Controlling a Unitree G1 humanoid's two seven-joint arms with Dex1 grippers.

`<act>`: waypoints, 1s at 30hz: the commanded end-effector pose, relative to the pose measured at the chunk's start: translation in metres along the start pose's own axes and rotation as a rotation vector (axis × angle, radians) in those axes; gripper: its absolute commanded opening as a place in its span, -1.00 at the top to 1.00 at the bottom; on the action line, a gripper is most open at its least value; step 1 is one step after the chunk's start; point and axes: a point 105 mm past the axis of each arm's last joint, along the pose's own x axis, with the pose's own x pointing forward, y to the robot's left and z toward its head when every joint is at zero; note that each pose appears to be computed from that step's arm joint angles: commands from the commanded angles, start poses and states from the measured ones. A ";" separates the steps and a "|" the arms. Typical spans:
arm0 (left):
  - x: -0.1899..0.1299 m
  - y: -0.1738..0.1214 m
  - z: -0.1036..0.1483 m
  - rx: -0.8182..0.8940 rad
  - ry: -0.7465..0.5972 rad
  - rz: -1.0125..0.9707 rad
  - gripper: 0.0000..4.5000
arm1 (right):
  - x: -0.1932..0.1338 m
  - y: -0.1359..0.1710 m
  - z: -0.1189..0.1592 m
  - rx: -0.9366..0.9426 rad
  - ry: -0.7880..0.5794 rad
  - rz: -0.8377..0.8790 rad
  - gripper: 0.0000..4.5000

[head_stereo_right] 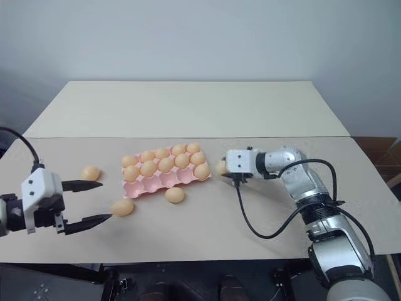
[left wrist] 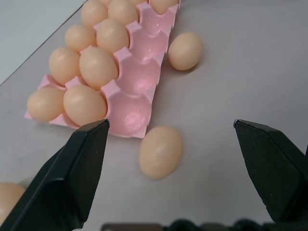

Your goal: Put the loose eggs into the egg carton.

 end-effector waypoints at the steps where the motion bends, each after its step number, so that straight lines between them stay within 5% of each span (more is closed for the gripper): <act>1: -0.007 0.004 0.003 0.035 0.010 0.021 -1.00 | 0.007 -0.017 0.039 -0.074 -0.091 -0.077 0.12; 7: -0.006 0.005 0.004 0.042 0.008 0.026 -1.00 | 0.035 -0.013 0.062 -0.158 -0.149 -0.082 0.12; 19: -0.006 0.002 0.004 0.041 0.008 0.035 -1.00 | 0.051 0.010 0.059 -0.302 -0.143 0.018 0.12; 26: -0.004 0.002 0.005 0.044 0.002 0.035 -1.00 | 0.055 0.010 0.052 -0.325 -0.104 0.026 -0.85; 30: -0.004 0.001 0.005 0.046 0.003 0.038 -1.00 | 0.049 0.010 0.056 -0.322 -0.125 0.030 -0.85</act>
